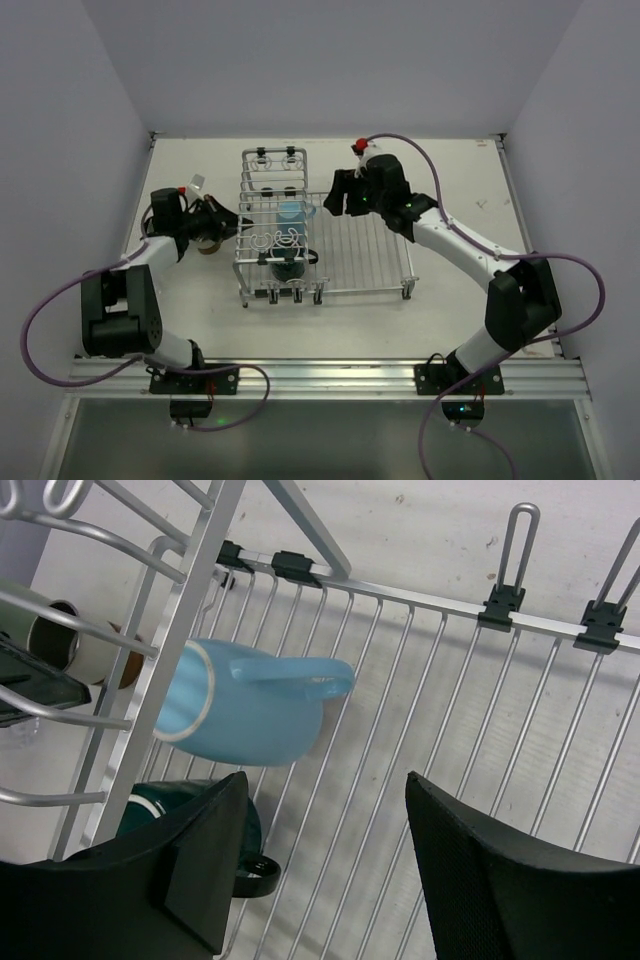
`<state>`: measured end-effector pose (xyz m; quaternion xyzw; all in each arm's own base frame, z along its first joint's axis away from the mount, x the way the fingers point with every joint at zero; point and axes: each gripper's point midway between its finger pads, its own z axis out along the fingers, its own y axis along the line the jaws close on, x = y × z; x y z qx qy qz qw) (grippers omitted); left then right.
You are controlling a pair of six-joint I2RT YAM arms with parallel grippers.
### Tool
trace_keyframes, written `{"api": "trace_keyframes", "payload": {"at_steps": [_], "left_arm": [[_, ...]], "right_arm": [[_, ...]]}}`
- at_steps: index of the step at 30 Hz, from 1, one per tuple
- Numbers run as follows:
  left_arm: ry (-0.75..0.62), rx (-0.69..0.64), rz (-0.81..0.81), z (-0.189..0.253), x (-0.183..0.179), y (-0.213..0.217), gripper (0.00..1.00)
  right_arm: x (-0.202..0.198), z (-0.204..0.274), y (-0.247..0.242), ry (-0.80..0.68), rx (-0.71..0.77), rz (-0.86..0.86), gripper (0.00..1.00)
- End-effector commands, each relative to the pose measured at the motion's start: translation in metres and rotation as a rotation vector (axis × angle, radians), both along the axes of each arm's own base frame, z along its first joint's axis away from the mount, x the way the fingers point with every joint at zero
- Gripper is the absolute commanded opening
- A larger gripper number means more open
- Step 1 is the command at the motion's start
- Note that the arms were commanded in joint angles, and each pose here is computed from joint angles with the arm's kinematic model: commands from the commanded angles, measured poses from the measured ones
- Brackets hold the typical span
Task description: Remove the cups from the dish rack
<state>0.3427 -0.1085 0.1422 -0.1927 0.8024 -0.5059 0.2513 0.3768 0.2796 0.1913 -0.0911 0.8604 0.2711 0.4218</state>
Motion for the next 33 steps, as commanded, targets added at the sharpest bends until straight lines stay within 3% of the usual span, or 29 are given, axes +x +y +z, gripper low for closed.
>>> {"api": "trace_keyframes", "payload": {"at_steps": [1, 29, 32, 33], "left_arm": [[-0.067, -0.07, -0.064, 0.014, 0.008, -0.018, 0.0], [-0.013, -0.118, -0.103, -0.004, 0.043, -0.068, 0.0], [-0.002, -0.118, -0.108, -0.007, 0.043, -0.071, 0.0], [0.0, -0.118, -0.105, -0.008, 0.044, -0.071, 0.0]], "right_arm": [[0.005, 0.019, 0.001, -0.047, 0.052, -0.008, 0.67], [0.053, -0.01, 0.022, 0.067, 0.147, 0.068, 0.62], [0.06, -0.014, 0.026, 0.084, 0.148, 0.079, 0.59], [0.062, -0.015, 0.027, 0.088, 0.148, 0.078, 0.54]]}}
